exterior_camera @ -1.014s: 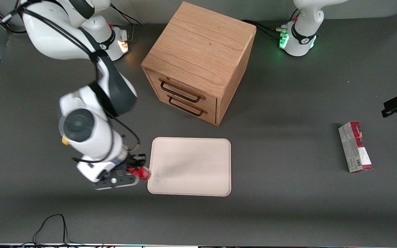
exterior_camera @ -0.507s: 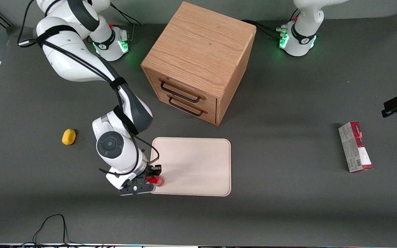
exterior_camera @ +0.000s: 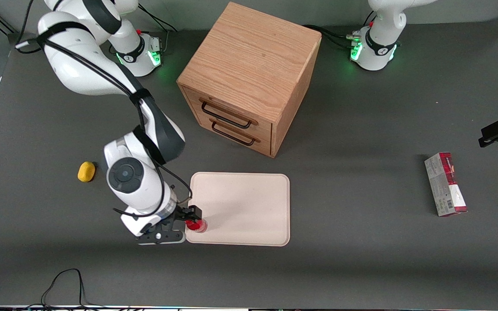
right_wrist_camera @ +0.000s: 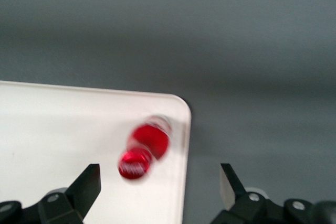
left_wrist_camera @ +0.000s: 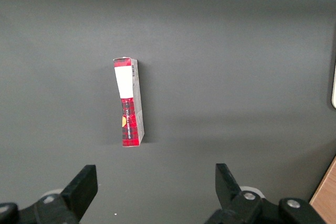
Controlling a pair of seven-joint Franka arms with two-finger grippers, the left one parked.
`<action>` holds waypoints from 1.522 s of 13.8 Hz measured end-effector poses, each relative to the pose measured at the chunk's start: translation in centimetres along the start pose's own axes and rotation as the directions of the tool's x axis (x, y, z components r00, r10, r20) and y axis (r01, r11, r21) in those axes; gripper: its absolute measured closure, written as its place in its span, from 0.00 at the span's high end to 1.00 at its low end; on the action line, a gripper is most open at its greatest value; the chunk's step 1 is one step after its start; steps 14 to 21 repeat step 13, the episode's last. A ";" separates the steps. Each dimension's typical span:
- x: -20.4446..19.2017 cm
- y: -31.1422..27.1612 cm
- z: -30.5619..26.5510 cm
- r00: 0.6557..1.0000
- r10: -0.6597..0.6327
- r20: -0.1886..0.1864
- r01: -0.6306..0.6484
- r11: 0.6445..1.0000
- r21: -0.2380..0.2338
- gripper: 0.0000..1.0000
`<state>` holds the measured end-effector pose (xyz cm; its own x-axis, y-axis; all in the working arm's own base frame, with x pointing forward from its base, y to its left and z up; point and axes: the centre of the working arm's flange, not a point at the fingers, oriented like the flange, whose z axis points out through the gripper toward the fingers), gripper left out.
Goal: Place coke bottle on tray
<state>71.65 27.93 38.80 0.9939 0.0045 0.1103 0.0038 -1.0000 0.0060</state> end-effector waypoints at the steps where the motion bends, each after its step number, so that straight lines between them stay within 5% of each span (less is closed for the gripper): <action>1: -0.1 1.8 -2.4 0.999 0.040 0.023 -0.040 0.999 0.000 1.00; 5: -2.7 13.4 -9.3 0.984 0.167 0.059 -0.167 0.986 -0.001 1.00; 9: -11.5 20.1 -12.8 0.980 0.196 0.035 -0.195 0.981 -0.017 1.00; 12: -15.6 23.7 -14.3 0.983 0.174 0.055 -0.173 0.985 -0.019 1.00; 21: -16.0 24.6 -14.9 0.984 0.170 0.063 -0.169 0.985 -0.019 1.00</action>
